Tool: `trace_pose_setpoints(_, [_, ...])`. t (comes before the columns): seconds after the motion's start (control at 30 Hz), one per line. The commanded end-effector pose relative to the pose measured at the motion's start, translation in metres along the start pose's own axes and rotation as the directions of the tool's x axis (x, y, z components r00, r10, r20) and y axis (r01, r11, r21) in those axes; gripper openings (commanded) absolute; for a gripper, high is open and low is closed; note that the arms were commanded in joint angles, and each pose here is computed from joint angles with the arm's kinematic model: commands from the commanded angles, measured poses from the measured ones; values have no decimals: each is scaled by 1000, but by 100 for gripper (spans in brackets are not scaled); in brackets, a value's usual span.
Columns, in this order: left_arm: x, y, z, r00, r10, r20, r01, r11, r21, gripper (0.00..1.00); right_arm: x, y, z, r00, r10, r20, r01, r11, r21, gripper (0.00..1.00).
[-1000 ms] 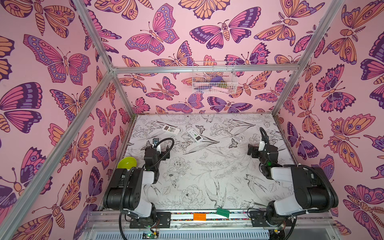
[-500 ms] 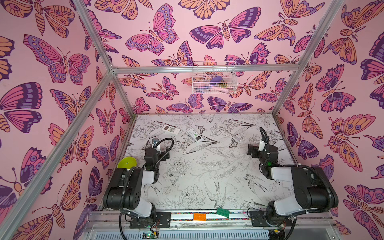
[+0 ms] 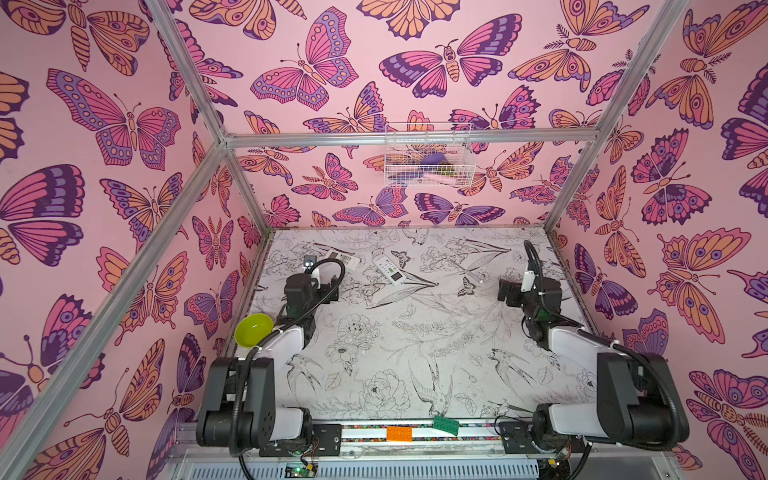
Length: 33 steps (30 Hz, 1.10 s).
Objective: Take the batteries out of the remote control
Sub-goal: 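Reach the right gripper toward the nearer white remote control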
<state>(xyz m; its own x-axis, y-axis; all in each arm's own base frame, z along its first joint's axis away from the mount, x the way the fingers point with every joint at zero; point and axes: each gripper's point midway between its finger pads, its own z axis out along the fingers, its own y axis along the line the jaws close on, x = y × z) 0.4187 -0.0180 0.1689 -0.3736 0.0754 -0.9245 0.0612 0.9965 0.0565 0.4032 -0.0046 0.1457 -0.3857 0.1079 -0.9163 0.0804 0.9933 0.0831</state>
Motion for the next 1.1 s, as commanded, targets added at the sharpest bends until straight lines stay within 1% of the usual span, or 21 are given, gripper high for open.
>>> trace_pose_setpoints(0.0, [25, -17, -17, 968, 29, -249, -5, 996, 93, 100, -5, 24, -10, 996, 66, -54, -69, 997, -47, 99])
trace_pose_setpoints(0.07, [19, -22, -30, 952, 3, -305, 34, 993, 117, 100, -12, 50, -13, 996, 37, -76, -44, 994, -97, 99])
trace_pose_setpoints(0.1, [19, -23, -38, 942, -19, -335, 62, 991, 117, 100, -15, 68, -15, 996, 1, -91, -13, 992, -123, 99])
trace_pose_setpoints(0.13, [11, -24, -51, 943, -38, -331, 82, 990, 118, 100, -14, 83, -16, 993, -36, -108, 20, 989, -145, 99])
trace_pose_setpoints(0.23, [13, -31, -75, 933, -59, -355, 120, 981, 152, 100, -8, 128, -14, 981, -125, -151, 90, 972, -216, 99])
trace_pose_setpoints(0.3, [14, -42, -87, 940, -43, -339, 128, 964, 232, 100, -1, 159, -11, 969, -178, -173, 128, 955, -266, 99])
trace_pose_setpoints(0.33, [16, -48, -90, 941, -38, -337, 139, 950, 279, 100, 3, 175, -9, 961, -206, -186, 146, 944, -296, 99])
trace_pose_setpoints(0.37, [17, -50, -91, 941, -40, -337, 148, 942, 302, 100, 6, 187, -8, 953, -230, -198, 161, 935, -316, 99])
trace_pose_setpoints(0.47, [18, -47, -92, 949, -37, -314, 136, 945, 299, 100, 21, 226, 0, 923, -308, -232, 206, 903, -377, 99])
trace_pose_setpoints(0.57, [22, -48, -92, 950, -37, -310, 137, 942, 306, 100, 35, 259, 11, 897, -357, -259, 222, 873, -435, 99])
trace_pose_setpoints(0.7, [21, -48, -92, 952, -44, -303, 141, 942, 304, 100, 60, 286, 28, 855, -412, -316, 236, 850, -472, 99])
trace_pose_setpoints(0.83, [23, -53, -92, 955, -37, -294, 137, 934, 329, 100, 81, 308, 41, 831, -441, -339, 233, 829, -508, 99])
trace_pose_setpoints(0.9, [23, -51, -91, 955, -38, -295, 135, 939, 317, 100, 94, 312, 48, 803, -466, -371, 243, 824, -511, 99])
trace_pose_setpoints(1.07, [21, -53, -93, 958, -36, -284, 133, 934, 331, 100, 112, 322, 62, 786, -478, -392, 233, 816, -529, 99])
